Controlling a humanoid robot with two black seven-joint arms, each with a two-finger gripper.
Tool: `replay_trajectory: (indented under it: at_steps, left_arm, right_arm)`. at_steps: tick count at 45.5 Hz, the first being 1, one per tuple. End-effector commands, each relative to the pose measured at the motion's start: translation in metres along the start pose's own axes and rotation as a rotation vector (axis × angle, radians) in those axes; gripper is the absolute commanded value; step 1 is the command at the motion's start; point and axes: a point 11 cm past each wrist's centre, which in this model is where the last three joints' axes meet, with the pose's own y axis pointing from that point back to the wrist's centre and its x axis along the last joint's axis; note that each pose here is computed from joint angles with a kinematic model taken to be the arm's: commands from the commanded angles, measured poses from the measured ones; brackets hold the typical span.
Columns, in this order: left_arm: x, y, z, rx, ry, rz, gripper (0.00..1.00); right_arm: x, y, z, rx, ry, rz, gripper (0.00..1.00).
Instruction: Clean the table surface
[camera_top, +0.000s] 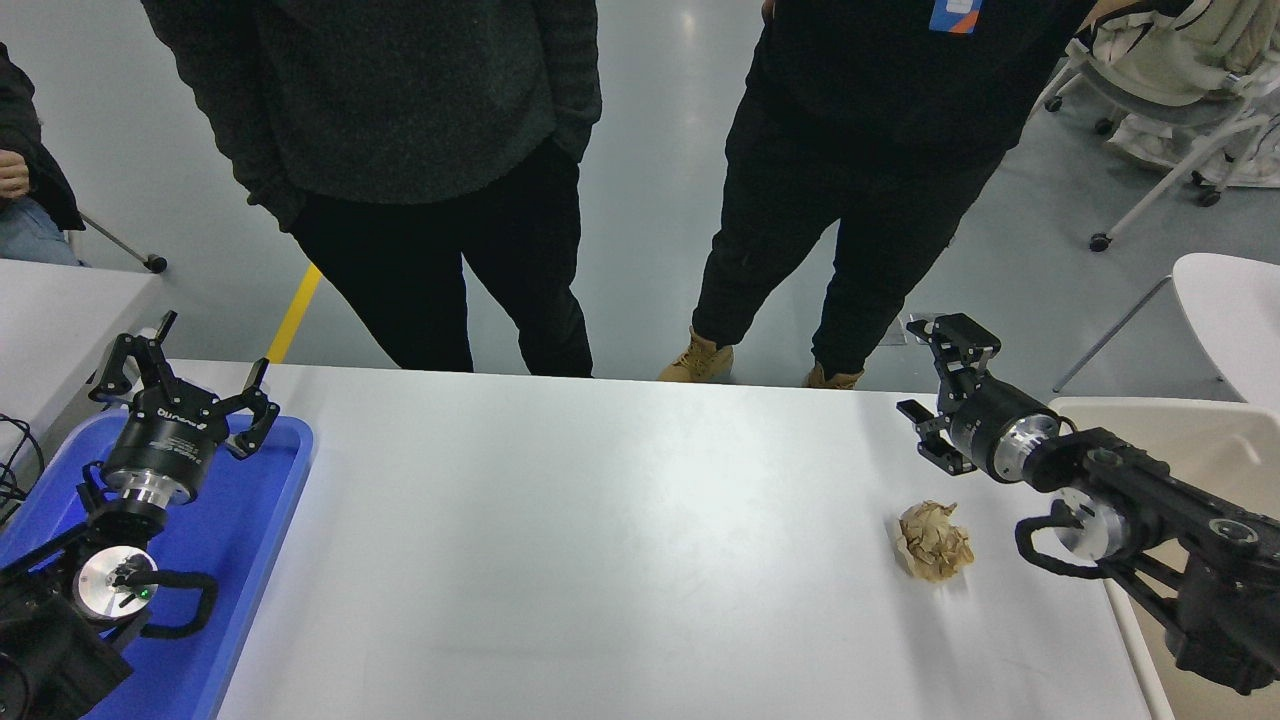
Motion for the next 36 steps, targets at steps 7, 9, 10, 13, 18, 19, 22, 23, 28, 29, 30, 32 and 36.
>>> replay_trajectory:
  at_steps: [7, 9, 10, 13, 18, 19, 22, 23, 28, 29, 30, 32, 36]
  left_arm:
    - [0.000, 0.000, 0.000, 0.001, 0.000, 0.000, 1.00]
    - [0.000, -0.001, 0.000, -0.001, 0.001, -0.001, 1.00]
    - [0.000, -0.001, 0.000, -0.001, 0.001, -0.001, 1.00]
    - [0.000, 0.000, 0.000, 0.001, 0.000, 0.000, 1.00]
    - [0.000, 0.000, 0.000, -0.001, -0.001, 0.001, 1.00]
    - [0.000, 0.000, 0.000, -0.001, -0.001, 0.001, 1.00]
    - [0.000, -0.001, 0.000, -0.001, 0.001, -0.001, 1.00]
    - [0.000, 0.000, 0.000, 0.000, 0.000, 0.000, 1.00]
    - [0.000, 0.000, 0.000, 0.000, 0.001, -0.001, 1.00]
    - [0.000, 0.000, 0.000, 0.000, 0.000, 0.000, 1.00]
    - [0.000, 0.000, 0.000, 0.000, 0.000, 0.000, 1.00]
    - [0.000, 0.000, 0.000, -0.001, -0.001, 0.001, 1.00]
    - [0.000, 0.000, 0.000, 0.000, 0.000, 0.000, 1.00]
  right_arm:
    - [-0.005, 0.022, 0.022, -0.039, 0.668, -0.178, 1.00]
    - [-0.007, 0.023, 0.025, -0.040, 0.728, -0.197, 1.00]
    - [-0.007, 0.024, 0.026, -0.042, 0.760, -0.205, 1.00]
    - [-0.007, 0.028, 0.034, -0.051, 0.863, -0.238, 1.00]
    - [-0.009, 0.035, 0.048, -0.057, 1.033, -0.297, 1.00]
    - [-0.010, 0.035, 0.049, -0.054, 1.056, -0.307, 1.00]
    - [-0.013, 0.038, 0.056, -0.056, 1.121, -0.340, 1.00]
    - [-0.014, 0.039, 0.058, -0.057, 1.141, -0.346, 1.00]
    - [-0.016, 0.041, 0.064, -0.047, 1.222, -0.370, 1.00]
    - [-0.016, 0.041, 0.065, -0.045, 1.240, -0.375, 1.00]
    - [-0.016, 0.041, 0.065, -0.044, 1.255, -0.378, 1.00]
    - [-0.015, 0.040, 0.065, -0.037, 1.277, -0.378, 1.00]
    - [-0.015, 0.035, 0.063, -0.034, 1.302, -0.377, 1.00]
